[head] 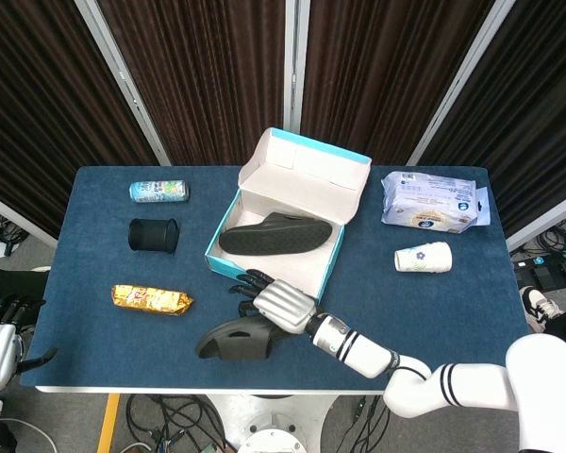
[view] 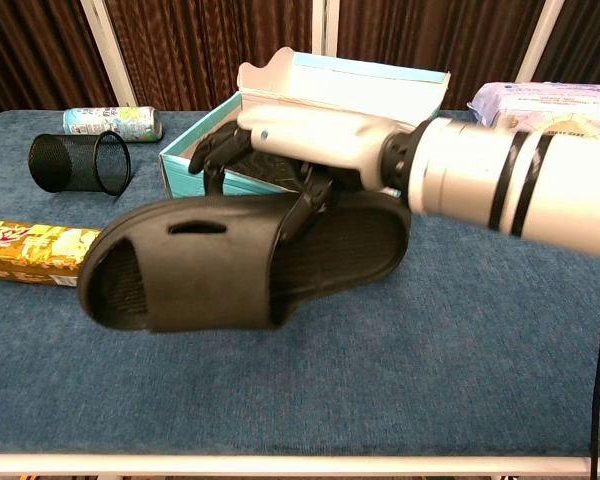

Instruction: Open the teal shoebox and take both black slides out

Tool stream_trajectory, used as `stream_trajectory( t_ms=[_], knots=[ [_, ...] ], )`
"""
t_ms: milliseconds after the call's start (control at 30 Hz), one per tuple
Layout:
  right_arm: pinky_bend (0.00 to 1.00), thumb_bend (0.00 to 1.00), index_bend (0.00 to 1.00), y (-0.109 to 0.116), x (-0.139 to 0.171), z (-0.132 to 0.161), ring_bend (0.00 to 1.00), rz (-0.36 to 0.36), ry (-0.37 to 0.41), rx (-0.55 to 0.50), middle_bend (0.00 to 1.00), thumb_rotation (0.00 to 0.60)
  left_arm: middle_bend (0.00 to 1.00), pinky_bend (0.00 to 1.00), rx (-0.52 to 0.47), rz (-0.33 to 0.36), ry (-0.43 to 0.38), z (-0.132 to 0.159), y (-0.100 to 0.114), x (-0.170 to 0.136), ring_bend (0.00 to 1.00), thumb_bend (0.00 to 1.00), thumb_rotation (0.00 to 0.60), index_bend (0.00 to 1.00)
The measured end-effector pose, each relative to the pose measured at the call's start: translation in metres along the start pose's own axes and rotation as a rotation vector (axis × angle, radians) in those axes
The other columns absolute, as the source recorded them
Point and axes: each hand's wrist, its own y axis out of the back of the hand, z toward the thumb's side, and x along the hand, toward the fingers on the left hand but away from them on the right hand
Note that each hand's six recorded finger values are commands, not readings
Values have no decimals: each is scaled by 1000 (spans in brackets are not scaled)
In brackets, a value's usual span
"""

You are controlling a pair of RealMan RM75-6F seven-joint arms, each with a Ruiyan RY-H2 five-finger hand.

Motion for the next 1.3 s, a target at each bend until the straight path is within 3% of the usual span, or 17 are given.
stream_trajectory(
  t_ms=[133,233,400,733,933,1067,1300],
  knots=[
    [0,137,103,-11,-9,-1,0,7,-24,36,3,600,184,101,-4,-2,1,-2,-2,-1,106,0,600,255],
    [0,34,1,-16,-16,-4,0,11,-49,83,0,600,184,101,-10,-3,-1,-2,-4,-1,106,0,600,256],
    [0,0,0,-13,-26,-12,0,9,-100,151,0,600,184,100,-13,1,7,-5,-4,-2,106,0,600,255],
    [0,0,0,38,-22,-41,0,-64,-193,205,0,600,184,100,-17,-4,10,-8,-7,-1,106,0,600,255],
    [0,0,0,62,-23,-59,0,-85,-262,181,1,600,184,100,-21,-5,3,-6,-8,1,106,0,600,255],
    [1,0,3,74,-33,-72,0,-98,-307,188,63,600,184,100,-18,-1,0,-5,-7,2,106,0,600,255],
    [68,2,128,84,-67,-96,1,-56,-382,226,136,600,184,100,-20,-6,18,-11,-9,-2,106,0,600,255]
  ],
)
